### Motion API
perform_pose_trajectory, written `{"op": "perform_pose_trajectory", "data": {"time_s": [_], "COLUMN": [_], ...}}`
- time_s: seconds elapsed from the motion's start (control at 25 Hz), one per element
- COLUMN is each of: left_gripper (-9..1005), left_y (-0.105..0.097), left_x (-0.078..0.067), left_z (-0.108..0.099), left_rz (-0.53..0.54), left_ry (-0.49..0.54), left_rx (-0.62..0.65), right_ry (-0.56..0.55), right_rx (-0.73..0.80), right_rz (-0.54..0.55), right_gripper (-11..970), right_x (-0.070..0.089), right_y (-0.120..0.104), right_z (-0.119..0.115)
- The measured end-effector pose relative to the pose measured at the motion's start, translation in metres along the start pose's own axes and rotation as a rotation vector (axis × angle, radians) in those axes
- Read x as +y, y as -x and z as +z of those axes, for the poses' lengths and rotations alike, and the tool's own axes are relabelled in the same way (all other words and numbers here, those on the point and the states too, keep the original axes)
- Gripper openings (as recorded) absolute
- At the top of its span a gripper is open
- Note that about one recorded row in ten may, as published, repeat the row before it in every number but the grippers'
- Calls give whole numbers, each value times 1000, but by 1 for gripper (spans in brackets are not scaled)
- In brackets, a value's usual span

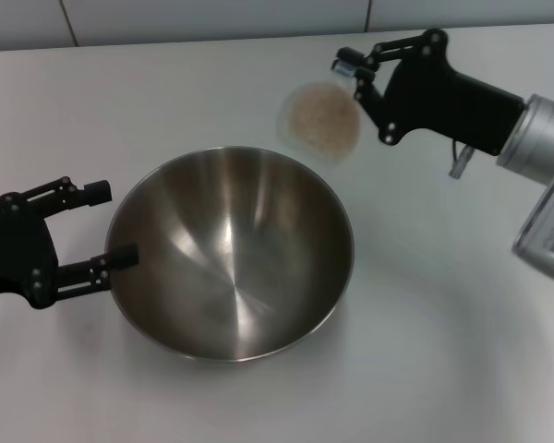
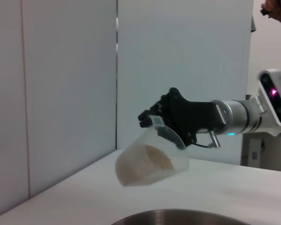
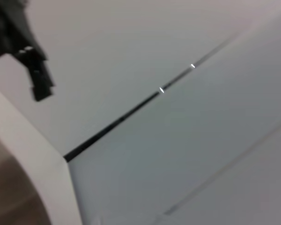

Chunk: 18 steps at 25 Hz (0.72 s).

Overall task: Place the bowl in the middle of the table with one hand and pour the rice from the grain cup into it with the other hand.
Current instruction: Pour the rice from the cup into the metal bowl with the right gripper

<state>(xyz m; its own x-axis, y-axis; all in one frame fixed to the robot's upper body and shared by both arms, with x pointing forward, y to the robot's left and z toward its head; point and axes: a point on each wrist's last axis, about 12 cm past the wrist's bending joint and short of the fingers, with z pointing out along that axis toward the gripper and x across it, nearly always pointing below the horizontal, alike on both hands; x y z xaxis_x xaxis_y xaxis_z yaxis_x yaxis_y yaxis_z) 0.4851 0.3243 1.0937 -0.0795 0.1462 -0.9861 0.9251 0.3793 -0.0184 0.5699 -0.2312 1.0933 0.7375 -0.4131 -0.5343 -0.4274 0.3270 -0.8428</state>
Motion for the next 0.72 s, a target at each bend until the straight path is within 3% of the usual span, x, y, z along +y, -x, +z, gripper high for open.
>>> {"op": "perform_pose_trajectory", "data": {"time_s": [0.24, 0.28, 0.48, 0.72], "left_gripper": [800, 800, 800, 800], "left_y": [-1, -1, 0, 2], "left_x": [4, 5, 7, 9], "left_z": [-3, -3, -2, 0], "left_rz": [2, 2, 3, 8], "left_ry": [51, 54, 61, 60], "left_rx": [-4, -3, 1, -2], "right_ry": [81, 82, 3, 4], "right_rx": [-56, -61, -48, -65], "right_rz": [-118, -183, -347, -421], "right_gripper": [17, 17, 17, 16], "right_x": [6, 8, 10, 12], "right_y": [6, 7, 8, 10], "right_z": [13, 13, 13, 17]}}
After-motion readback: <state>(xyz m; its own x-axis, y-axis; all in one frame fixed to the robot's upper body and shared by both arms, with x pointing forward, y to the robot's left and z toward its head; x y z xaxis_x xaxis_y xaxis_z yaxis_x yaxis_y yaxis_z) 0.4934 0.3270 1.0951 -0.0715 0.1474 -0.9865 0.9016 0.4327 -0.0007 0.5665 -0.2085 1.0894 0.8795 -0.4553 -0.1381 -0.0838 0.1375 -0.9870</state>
